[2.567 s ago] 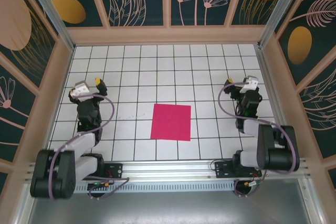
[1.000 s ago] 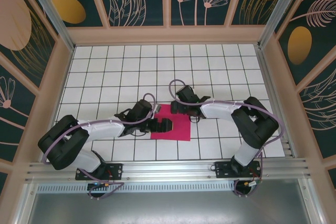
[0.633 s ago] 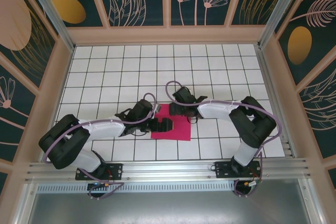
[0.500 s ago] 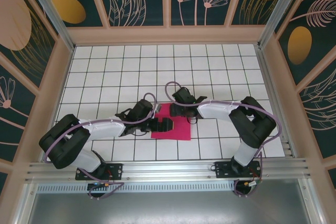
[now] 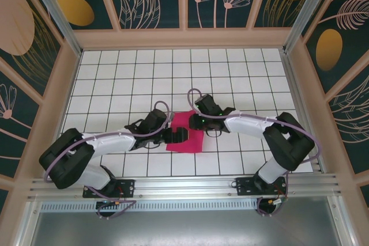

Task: Fold a paper plane with a square sheet of paper (fold left side to right side)
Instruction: Pick up the square sheet of paper from the center of the table, then place a square sheet of paper at the center of the table, then first fold in half a square sheet of paper at the center of the table.

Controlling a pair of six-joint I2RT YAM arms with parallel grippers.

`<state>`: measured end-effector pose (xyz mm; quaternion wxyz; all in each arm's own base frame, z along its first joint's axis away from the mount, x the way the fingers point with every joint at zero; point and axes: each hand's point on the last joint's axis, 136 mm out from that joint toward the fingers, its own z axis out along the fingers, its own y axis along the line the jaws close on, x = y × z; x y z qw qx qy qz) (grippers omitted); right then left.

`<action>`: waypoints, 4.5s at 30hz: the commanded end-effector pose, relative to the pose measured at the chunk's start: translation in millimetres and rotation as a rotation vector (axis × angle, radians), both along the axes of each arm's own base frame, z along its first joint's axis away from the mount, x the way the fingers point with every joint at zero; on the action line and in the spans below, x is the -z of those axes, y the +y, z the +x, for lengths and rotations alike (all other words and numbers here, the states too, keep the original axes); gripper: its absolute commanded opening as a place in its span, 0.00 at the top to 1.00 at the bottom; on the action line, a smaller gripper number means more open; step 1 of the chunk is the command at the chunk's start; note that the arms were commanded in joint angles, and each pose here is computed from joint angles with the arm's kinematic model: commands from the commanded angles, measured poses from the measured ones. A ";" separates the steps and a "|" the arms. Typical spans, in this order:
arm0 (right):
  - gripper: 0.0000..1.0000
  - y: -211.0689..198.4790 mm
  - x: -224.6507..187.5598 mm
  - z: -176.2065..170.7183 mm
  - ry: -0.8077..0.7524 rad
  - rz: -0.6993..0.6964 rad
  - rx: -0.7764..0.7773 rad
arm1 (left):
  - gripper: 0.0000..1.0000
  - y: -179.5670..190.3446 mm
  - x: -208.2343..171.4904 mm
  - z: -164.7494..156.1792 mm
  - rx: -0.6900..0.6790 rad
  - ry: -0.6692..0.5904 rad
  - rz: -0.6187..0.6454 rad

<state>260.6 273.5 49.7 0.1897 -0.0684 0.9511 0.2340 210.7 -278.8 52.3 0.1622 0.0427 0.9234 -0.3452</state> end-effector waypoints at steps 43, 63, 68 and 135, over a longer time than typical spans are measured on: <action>0.74 -46.2 -371.2 -80.1 -0.910 0.768 -0.733 | 0.02 -27.3 -323.1 29.0 0.448 -0.888 -0.603; 0.36 -68.1 -319.2 -6.9 -0.841 0.510 -0.362 | 1.00 -29.3 -263.7 32.7 0.408 -0.718 -0.590; 0.04 -115.6 -256.3 51.1 -0.720 0.260 0.008 | 1.00 -27.2 -203.7 52.4 0.288 -0.563 -0.497; 0.43 -33.6 38.1 57.7 0.088 0.130 0.094 | 0.42 -55.6 -38.7 134.4 0.102 -0.081 -0.208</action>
